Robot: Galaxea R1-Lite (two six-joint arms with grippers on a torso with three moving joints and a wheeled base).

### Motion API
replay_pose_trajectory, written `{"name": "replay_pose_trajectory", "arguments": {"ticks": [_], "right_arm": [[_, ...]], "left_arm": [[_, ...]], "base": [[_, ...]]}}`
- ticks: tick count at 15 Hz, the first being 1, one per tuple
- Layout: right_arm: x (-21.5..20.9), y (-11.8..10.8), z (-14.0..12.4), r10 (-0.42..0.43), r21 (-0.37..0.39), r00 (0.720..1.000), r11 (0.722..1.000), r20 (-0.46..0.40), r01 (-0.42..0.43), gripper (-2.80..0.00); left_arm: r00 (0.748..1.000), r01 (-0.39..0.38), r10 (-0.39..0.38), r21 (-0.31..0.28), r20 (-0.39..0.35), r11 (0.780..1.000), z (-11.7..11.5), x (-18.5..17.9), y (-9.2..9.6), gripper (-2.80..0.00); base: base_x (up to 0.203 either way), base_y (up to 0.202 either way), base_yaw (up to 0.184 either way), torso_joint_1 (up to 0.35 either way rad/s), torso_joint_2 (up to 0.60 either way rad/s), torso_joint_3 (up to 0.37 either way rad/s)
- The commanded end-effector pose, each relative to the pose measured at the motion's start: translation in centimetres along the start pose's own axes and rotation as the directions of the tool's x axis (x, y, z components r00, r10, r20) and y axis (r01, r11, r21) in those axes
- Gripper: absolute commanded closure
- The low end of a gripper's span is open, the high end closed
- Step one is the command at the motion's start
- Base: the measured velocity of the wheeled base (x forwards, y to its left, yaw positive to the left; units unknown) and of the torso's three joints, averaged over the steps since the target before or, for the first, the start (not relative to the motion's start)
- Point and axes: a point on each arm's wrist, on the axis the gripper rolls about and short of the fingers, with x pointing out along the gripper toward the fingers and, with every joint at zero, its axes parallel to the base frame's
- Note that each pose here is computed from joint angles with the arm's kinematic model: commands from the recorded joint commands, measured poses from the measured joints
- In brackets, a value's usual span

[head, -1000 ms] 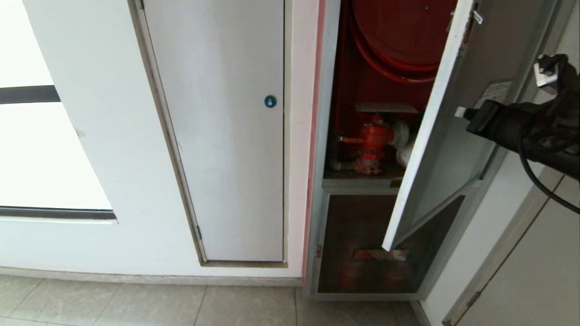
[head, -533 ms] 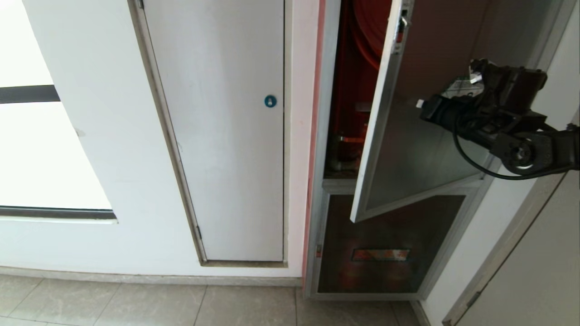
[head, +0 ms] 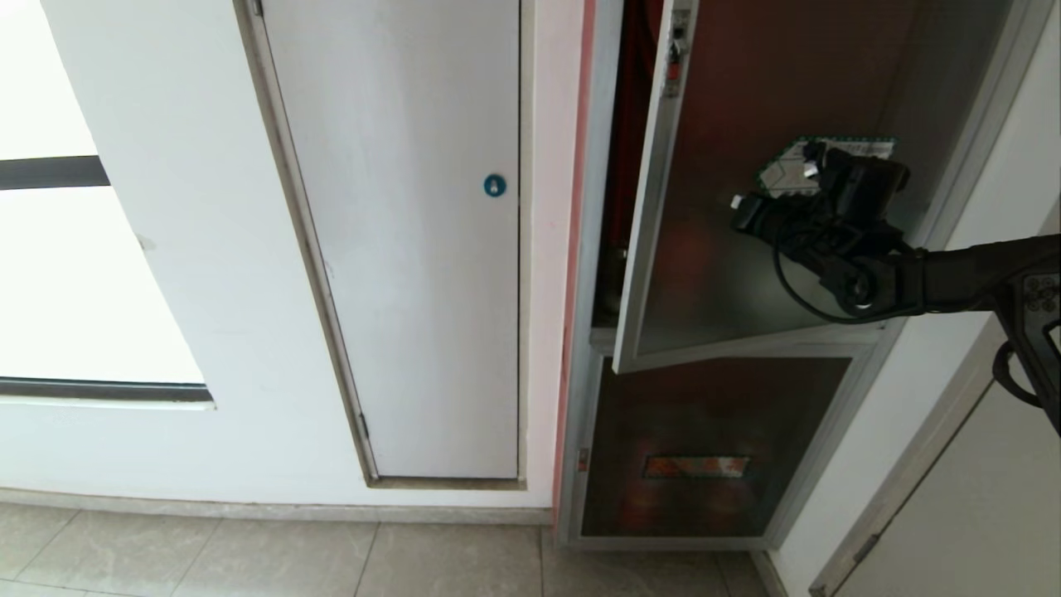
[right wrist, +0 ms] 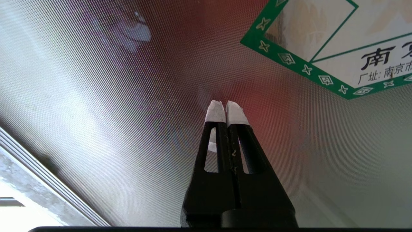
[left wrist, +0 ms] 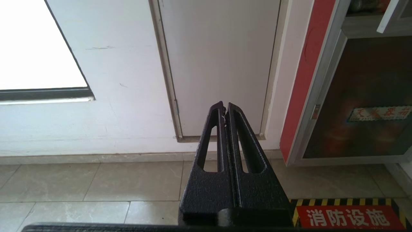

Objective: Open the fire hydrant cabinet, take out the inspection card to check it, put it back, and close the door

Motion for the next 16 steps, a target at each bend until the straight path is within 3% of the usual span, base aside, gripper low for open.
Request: {"name": "replay_pose_trajectory", "arguments": {"ticks": [1, 5, 10, 16], "right_arm": [[-0.2, 0.3, 0.1, 0.000, 0.002, 1.000, 1.000, 0.001, 0.000, 0.00], [-4.7, 1.6, 2.5, -0.015, 0.007, 0.999, 1.000, -0.030, 0.015, 0.00], [-14.6, 3.4, 5.2, -0.028, -0.025, 0.997, 0.999, -0.078, 0.026, 0.00], [-29.5, 5.8, 7.4, 0.017, -0.091, 1.000, 0.996, 0.008, -0.017, 0.00]], "left_arm": [[1.000, 0.000, 0.000, 0.000, -0.013, 1.000, -0.3, 0.1, 0.0, 0.00], [1.000, 0.000, 0.000, 0.000, -0.013, 1.000, -0.3, 0.1, 0.0, 0.00], [1.000, 0.000, 0.000, 0.000, -0.013, 1.000, -0.3, 0.1, 0.0, 0.00], [1.000, 0.000, 0.000, 0.000, -0.013, 1.000, -0.3, 0.1, 0.0, 0.00]], "base": [[0.000, 0.000, 0.000, 0.000, 0.00, 0.000], [0.000, 0.000, 0.000, 0.000, 0.00, 0.000], [0.000, 0.000, 0.000, 0.000, 0.00, 0.000], [0.000, 0.000, 0.000, 0.000, 0.00, 0.000]]}}
